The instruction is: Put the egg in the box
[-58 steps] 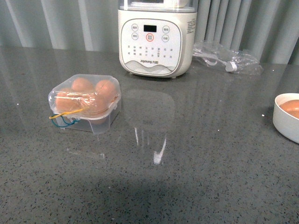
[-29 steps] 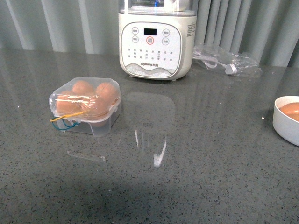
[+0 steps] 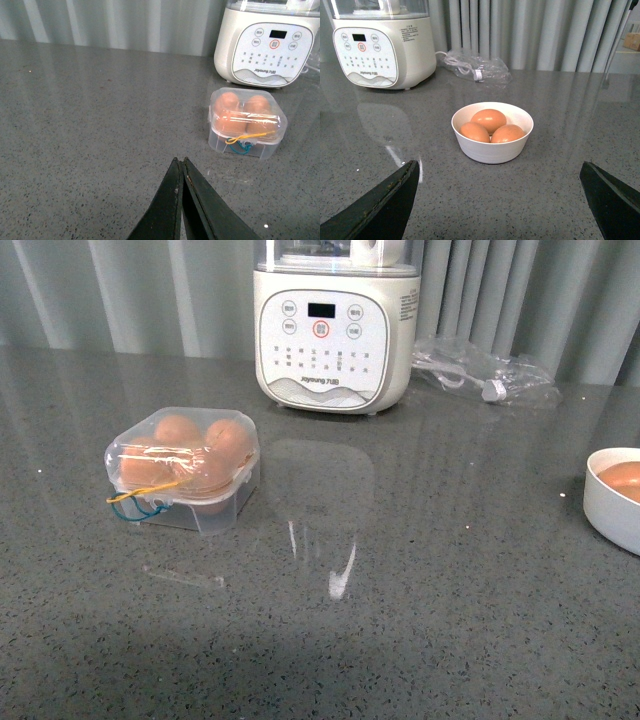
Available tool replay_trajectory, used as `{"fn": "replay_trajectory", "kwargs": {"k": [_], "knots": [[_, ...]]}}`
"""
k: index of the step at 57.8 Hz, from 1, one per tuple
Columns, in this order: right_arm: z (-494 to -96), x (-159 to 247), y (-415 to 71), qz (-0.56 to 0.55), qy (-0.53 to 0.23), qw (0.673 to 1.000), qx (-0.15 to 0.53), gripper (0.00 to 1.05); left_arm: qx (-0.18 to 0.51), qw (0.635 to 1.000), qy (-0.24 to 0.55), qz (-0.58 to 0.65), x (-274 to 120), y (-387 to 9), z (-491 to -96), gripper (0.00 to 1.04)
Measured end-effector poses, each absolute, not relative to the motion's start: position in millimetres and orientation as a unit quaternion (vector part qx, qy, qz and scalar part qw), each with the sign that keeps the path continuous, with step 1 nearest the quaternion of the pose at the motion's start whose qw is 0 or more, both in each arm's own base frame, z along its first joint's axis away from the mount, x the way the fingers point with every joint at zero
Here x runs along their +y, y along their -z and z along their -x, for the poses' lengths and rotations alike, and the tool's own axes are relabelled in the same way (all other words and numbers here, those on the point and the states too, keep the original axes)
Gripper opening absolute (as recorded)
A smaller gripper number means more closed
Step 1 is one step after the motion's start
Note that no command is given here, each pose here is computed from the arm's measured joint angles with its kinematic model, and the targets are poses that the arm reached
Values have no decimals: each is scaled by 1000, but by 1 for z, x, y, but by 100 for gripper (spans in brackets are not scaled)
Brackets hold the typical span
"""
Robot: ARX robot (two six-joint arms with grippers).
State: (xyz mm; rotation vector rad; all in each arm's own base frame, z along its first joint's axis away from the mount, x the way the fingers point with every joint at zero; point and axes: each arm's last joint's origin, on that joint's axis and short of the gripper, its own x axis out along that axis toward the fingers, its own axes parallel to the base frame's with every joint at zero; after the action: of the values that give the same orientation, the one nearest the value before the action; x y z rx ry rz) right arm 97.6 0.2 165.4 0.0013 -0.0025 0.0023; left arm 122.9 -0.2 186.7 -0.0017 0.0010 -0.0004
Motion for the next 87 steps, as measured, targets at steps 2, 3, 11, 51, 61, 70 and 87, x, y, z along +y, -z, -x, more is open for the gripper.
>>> {"fn": "replay_trajectory", "kwargs": {"k": [2,3,11,51,61,70,87], "knots": [[-98,0,-165,-1,-1,1000,-1,97,1,1000,0,1,0,-185,-122,4],[-98,0,-165,-1,-1,1000,-1,97,1,1000,0,1,0,-184,-121,4],[-98,0,-165,-1,-1,1000,-1,97,1,1000,0,1,0,-179,-117,4],[-98,0,-165,-1,-1,1000,-1,97,-14,1000,1,1,0,-173,-96,4],[-98,0,-165,-1,-1,1000,-1,97,-12,1000,1,1,0,-173,-96,6],[-98,0,-165,-1,-1,1000,-1,97,-12,1000,1,1,0,-173,-96,31],[-98,0,-165,-1,-1,1000,-1,97,-12,1000,1,1,0,-173,-96,81]]}}
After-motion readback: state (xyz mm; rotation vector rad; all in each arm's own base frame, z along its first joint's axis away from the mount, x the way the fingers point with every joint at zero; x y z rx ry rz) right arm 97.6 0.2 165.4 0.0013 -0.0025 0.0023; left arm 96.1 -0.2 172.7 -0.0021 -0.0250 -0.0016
